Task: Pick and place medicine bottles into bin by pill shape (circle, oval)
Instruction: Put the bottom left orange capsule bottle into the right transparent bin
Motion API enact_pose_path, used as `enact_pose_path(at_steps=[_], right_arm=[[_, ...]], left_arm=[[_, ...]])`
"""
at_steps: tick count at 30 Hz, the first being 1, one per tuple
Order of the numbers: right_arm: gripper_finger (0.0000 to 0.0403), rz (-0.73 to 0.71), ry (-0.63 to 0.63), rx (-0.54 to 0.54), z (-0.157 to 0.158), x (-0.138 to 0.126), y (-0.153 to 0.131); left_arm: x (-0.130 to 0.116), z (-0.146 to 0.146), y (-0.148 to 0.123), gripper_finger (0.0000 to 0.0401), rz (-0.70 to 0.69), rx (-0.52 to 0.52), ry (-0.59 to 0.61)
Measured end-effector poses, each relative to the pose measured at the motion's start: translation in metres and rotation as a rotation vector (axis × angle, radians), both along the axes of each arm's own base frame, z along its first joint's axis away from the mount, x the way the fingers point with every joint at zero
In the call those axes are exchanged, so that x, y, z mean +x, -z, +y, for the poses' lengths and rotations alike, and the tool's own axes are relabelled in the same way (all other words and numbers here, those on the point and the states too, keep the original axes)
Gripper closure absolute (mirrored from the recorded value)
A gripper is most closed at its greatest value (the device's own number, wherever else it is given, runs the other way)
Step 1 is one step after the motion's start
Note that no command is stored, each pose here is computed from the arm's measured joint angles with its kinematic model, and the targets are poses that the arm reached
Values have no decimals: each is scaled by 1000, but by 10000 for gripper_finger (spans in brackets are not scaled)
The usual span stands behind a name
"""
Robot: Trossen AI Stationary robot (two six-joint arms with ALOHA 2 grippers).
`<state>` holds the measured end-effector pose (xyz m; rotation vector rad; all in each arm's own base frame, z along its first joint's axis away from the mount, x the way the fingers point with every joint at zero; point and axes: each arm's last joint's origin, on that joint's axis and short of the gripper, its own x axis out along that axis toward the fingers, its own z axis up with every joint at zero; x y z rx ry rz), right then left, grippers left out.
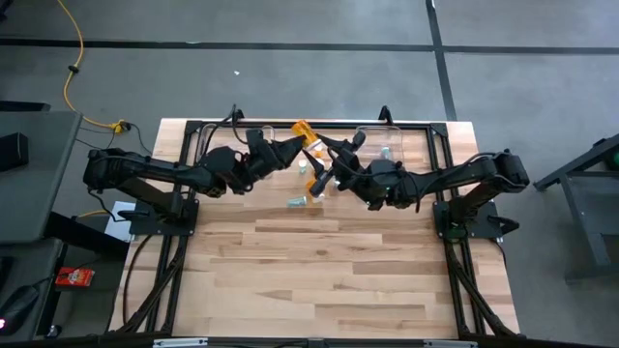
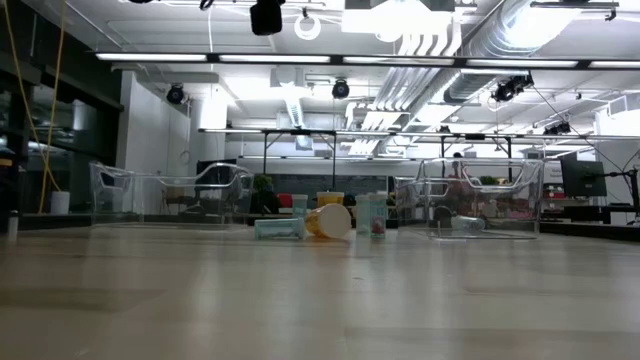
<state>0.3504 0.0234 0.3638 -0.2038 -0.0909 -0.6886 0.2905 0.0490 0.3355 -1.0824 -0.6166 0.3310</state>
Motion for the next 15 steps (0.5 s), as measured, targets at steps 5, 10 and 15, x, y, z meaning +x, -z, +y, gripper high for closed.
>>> enact_pose_path(at_steps=[5,10,15], right_arm=[[210,-21,51,9,-1,-9,-10],[211,24,92,-32,-3,-26,-24],[212,90,140,38,-11,-62,-39]], left_arm=[[-7,8,-7,145,14,80,6],[-18,16,-17,114,52,231,17],[-40,23,-32,111,157,490,101]])
